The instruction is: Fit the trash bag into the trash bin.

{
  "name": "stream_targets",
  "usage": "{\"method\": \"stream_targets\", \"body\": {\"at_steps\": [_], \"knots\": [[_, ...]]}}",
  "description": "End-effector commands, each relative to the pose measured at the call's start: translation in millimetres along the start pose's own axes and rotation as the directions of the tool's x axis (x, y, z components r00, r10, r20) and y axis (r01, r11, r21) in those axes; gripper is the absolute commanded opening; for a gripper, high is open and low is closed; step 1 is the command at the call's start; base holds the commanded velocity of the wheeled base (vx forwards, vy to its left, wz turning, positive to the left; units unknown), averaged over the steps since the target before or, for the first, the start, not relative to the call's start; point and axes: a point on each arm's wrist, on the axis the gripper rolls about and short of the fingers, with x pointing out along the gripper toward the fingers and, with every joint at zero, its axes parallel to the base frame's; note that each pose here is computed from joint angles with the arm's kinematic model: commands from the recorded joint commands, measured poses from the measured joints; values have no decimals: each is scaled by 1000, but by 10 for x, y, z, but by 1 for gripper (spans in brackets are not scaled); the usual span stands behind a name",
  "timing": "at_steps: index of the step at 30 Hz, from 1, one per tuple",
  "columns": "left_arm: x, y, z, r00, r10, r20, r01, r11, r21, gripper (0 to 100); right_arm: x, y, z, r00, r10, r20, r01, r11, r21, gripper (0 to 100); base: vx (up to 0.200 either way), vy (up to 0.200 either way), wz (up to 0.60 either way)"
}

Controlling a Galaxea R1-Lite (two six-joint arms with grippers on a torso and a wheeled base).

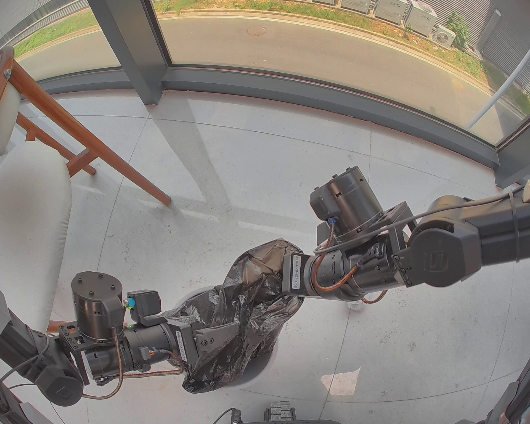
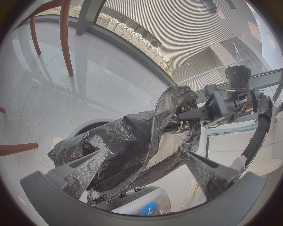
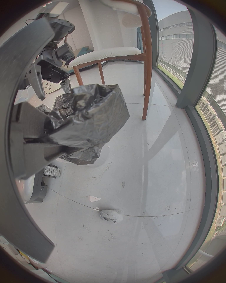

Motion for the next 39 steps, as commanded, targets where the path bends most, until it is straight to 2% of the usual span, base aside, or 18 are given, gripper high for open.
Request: {"method": "stream_targets", "body": {"at_steps": [1, 11, 12, 24, 27, 31, 33, 37, 39], "knots": [[143, 70, -89, 998, 28, -55, -28, 1000, -6, 100, -46, 8, 11, 1000, 8, 8, -8, 1000, 1, 0, 0, 0, 0], [313, 164, -223, 1000, 10, -25, -10, 1000, -3, 100, -92, -18, -24, 1000, 5, 2, -5, 1000, -3, 0, 0, 0, 0], [321, 164, -221, 1000, 8, -19, -8, 1000, -3, 0, -99, -15, -20, 1000, 7, 5, -7, 1000, -3, 0, 0, 0, 0], [311, 154, -155, 1000, 3, 21, -3, 1000, -8, 0, -129, -29, -17, 1000, 5, 5, -5, 1000, -1, 0, 0, 0, 0], [216, 73, -8, 996, -21, 87, 24, 999, -31, 0, -127, -98, -47, 1000, -15, -7, 15, 1000, -12, 0, 0, 0, 0], [-17, 0, 237, 992, -3, 126, 13, 997, -77, 0, -170, -202, -37, 999, -34, -7, 34, 997, -62, 0, 0, 0, 0], [-171, -76, 337, 994, 1, 110, 9, 996, -91, 0, -192, -249, -35, 999, -43, -6, 42, 995, -88, 0, 0, 0, 0], [-468, -259, 548, 999, 14, 49, -4, 982, -189, 0, -226, -339, -126, 998, -60, -36, 56, 993, -104, 0, 0, 0, 0], [-559, -301, 583, 1000, 10, 21, -5, 978, -208, 0, -237, -353, -177, 997, -64, -49, 58, 992, -109, 0, 0, 0, 0]]}}
